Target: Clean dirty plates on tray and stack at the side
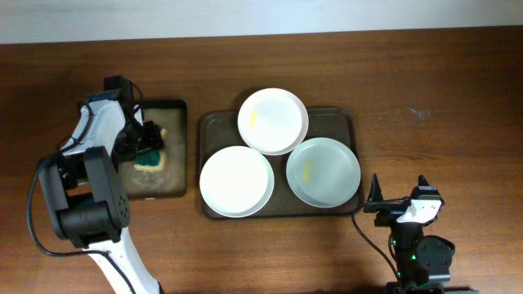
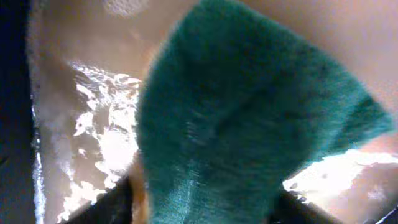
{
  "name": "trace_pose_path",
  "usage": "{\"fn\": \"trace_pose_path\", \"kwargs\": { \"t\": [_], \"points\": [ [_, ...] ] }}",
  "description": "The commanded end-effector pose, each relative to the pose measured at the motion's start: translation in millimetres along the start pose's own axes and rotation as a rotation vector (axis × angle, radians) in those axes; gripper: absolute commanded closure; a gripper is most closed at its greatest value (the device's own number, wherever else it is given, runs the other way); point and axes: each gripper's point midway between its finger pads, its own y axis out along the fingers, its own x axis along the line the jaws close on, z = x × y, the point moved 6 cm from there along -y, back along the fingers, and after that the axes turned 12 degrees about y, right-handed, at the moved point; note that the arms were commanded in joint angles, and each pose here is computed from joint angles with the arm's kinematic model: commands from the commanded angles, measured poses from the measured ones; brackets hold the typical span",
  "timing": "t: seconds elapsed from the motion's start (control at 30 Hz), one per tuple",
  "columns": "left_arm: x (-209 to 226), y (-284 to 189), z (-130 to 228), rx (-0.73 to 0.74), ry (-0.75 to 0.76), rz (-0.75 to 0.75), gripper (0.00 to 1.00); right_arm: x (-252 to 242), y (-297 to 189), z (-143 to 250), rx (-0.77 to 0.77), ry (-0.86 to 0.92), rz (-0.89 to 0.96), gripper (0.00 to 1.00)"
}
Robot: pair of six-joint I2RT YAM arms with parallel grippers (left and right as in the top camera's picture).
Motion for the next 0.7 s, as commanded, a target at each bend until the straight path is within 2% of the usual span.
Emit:
{"fn": "trace_pose_path", "kwargs": {
  "t": [0.0, 0.03, 0.07, 0.27, 0.57, 0.67],
  "points": [
    [2.8, 1.9, -2.1, 0.003, 0.004, -0.015, 0.88, -1.5, 0.4, 3.2, 0.005, 0.001, 0.010, 0.02],
    [2.8, 1.9, -1.5, 0.006, 0.004, -0.015, 0.98, -1.5, 0.4, 3.2, 0.005, 0.001, 0.010, 0.01],
    [2.8, 1.5, -1.3, 0.008, 0.004, -0.015, 1.00, -1.5, 0.4, 3.2, 0.005, 0.001, 0.010, 0.02],
    [3.3, -27.1, -8.7, 0.019, 0.004, -0.014, 1.00, -1.5, 0.4, 3.2, 0.005, 0.001, 0.010, 0.02],
    [4.7, -123.3, -25.4, -0.036, 0.003, -0.015, 1.00, -1.5, 0.4, 3.2, 0.005, 0.001, 0.010, 0.02],
    [4.1, -126.3, -25.3, -0.037, 0.003, -0.010, 1.00, -1.5, 0.4, 3.2, 0.005, 0.001, 0.010, 0.02]
  ]
}}
